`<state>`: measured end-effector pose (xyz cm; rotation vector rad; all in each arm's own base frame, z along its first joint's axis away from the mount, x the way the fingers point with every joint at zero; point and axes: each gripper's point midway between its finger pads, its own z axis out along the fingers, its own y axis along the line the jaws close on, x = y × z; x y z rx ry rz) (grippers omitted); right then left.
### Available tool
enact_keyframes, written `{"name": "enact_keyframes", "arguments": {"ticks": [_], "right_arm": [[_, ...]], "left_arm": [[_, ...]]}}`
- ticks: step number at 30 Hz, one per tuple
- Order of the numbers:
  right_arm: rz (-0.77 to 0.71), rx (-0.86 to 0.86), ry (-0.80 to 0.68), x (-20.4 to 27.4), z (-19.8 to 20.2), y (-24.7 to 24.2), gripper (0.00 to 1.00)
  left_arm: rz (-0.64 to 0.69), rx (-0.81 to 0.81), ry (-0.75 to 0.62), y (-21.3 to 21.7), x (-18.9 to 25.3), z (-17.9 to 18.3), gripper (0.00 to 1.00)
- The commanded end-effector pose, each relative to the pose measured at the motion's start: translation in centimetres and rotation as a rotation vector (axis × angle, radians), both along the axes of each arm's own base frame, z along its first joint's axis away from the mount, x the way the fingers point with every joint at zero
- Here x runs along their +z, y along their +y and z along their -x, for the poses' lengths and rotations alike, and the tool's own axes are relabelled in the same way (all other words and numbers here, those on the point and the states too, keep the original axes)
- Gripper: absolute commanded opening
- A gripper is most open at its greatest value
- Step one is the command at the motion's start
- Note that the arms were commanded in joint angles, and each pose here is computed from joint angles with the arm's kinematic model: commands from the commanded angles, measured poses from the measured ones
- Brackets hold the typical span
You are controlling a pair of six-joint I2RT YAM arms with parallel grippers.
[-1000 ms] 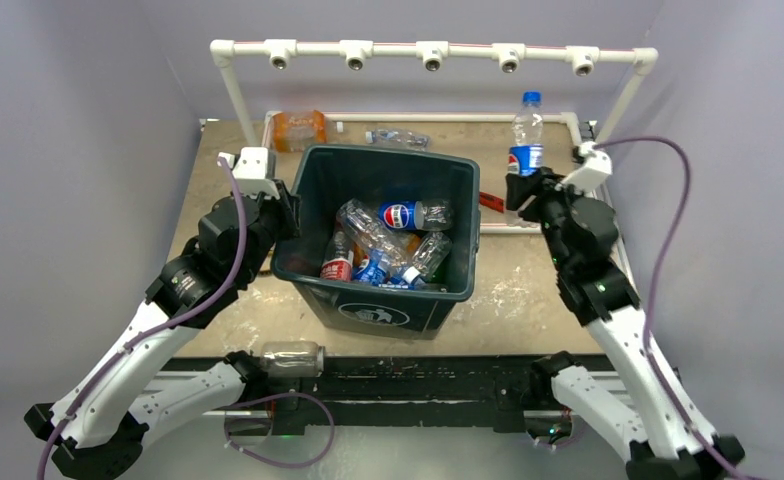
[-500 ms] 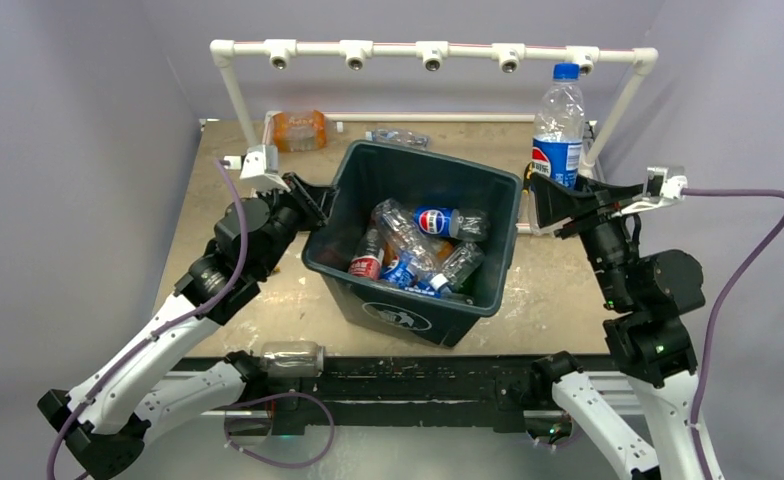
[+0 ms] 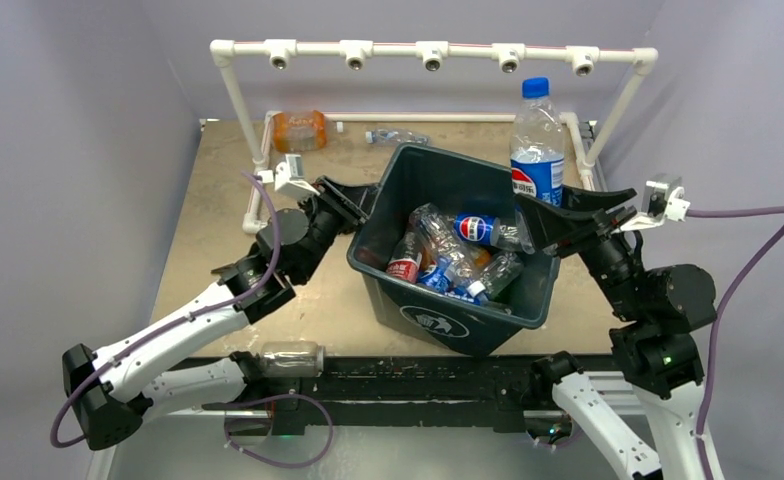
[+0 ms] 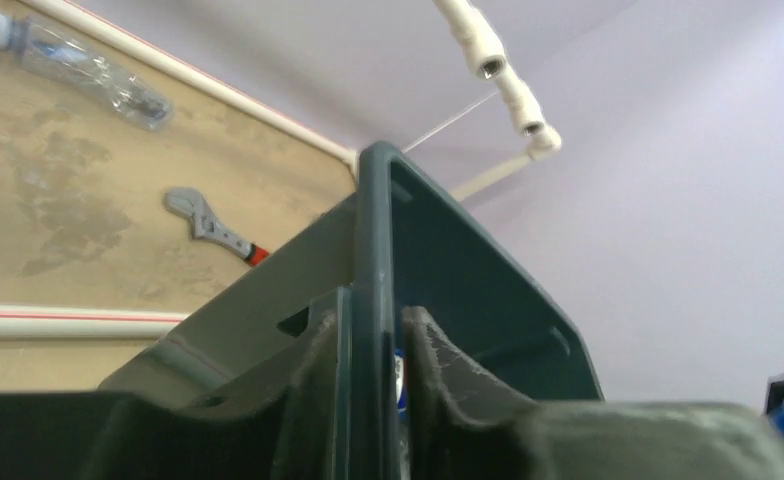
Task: Put the plastic bottles in the bin
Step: Pick up the plastic bottle at the center of the board, then place the plastic bottle in the trash bin.
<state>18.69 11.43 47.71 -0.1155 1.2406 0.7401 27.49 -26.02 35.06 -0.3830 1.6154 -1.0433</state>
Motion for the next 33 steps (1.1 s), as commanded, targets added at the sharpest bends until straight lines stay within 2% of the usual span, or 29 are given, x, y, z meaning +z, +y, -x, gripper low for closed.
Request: {"name": "enact_keyframes", "arguments": {"ticks": [1,3,4,6,10,15,19,22,25,33], "right_arm": [[0.006,0.158,-0.112,2.4,3.5,1.7,0.31],[0.023,0.225,-0.143,2.8,4.5,2.6,0.31],[0.035,0.264,-0.166,3.0,5.2,3.1,0.31],[0.059,0.336,-0.207,3.0,6.3,4.0,0.31],[0.087,0.513,-0.297,3.2,8.9,5.8,0.32],[0.075,0.662,-0.368,3.4,11.0,6.9,0.31],[0.086,0.722,-0.368,3.5,11.2,7.5,0.28],[0.116,0.747,-0.343,3.3,10.8,8.0,0.25],[0.167,0.712,-0.288,2.7,9.3,8.3,0.22],[0.181,0.704,-0.239,2.2,8.1,8.7,0.18]], "left_arm": [[-0.219,0.046,0.123,1.9,-5.5,0.9,0.47],[-0.241,0.088,0.085,3.7,-3.6,1.2,0.73],[-0.24,0.106,0.055,4.7,-1.9,1.6,0.89],[-0.259,0.129,0.001,6.5,0.5,2.2,0.97],[-0.244,0.074,-0.207,8.1,7.1,4.6,0.99],[-0.084,-0.216,-0.692,5.5,17.3,11.2,0.99],[-0.062,-0.47,-0.893,2.3,21.7,15.5,0.99],[-0.047,-0.619,-0.965,0.5,23.9,17.5,0.99],[-0.061,-0.742,-0.968,-1.3,25.0,18.3,0.99],[-0.012,-0.841,-0.926,-4.5,24.8,17.3,0.99]]}}
